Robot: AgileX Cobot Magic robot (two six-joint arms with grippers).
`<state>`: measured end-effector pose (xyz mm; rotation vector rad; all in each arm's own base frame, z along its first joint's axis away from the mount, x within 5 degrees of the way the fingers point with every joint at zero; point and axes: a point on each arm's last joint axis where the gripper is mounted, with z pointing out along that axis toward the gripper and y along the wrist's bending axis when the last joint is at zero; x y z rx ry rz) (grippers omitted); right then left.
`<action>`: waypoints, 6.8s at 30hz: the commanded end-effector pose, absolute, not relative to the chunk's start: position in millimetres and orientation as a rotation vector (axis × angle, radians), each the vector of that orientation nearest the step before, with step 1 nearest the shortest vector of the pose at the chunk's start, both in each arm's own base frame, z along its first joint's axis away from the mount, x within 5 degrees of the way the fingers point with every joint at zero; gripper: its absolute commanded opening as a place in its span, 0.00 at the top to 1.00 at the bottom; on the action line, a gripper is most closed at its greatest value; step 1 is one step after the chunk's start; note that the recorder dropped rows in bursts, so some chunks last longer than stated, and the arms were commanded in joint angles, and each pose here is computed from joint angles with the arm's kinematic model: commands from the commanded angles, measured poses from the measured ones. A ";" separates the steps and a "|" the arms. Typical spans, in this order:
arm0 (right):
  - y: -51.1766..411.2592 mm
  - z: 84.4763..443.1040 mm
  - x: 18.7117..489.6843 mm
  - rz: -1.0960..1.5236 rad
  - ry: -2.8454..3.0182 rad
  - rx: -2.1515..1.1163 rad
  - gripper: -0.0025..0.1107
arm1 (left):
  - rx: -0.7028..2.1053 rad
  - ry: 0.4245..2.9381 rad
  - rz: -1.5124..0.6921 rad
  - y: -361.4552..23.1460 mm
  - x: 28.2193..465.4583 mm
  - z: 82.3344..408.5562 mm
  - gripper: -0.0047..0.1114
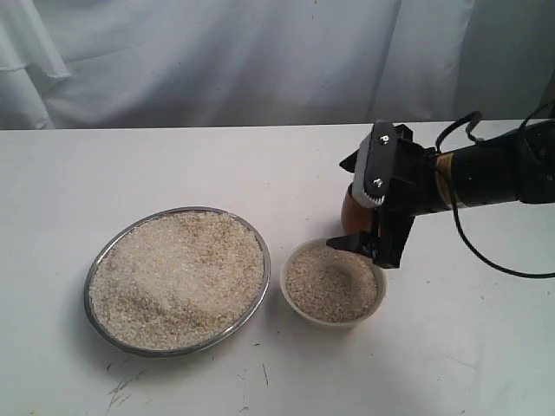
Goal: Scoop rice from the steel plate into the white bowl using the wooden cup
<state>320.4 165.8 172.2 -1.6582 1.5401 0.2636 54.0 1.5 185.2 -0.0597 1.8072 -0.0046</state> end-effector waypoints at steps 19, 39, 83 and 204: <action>236.2 210.9 308.7 -0.691 0.949 -2.048 0.13 | -0.057 1.801 -0.006 1.3 54.0 184.4 0.96; 263.2 229.9 277.3 -1.136 0.920 -1.960 0.13 | -0.057 1.801 -0.006 1.3 54.0 184.4 0.96; 58.8 325.9 134.5 0.218 1.809 -0.129 0.94 | -0.057 1.801 -0.006 1.3 54.0 184.4 0.96; 5.1 183.1 57.0 0.082 1.834 -0.050 0.98 | -0.057 1.801 -0.006 1.3 54.0 184.4 0.96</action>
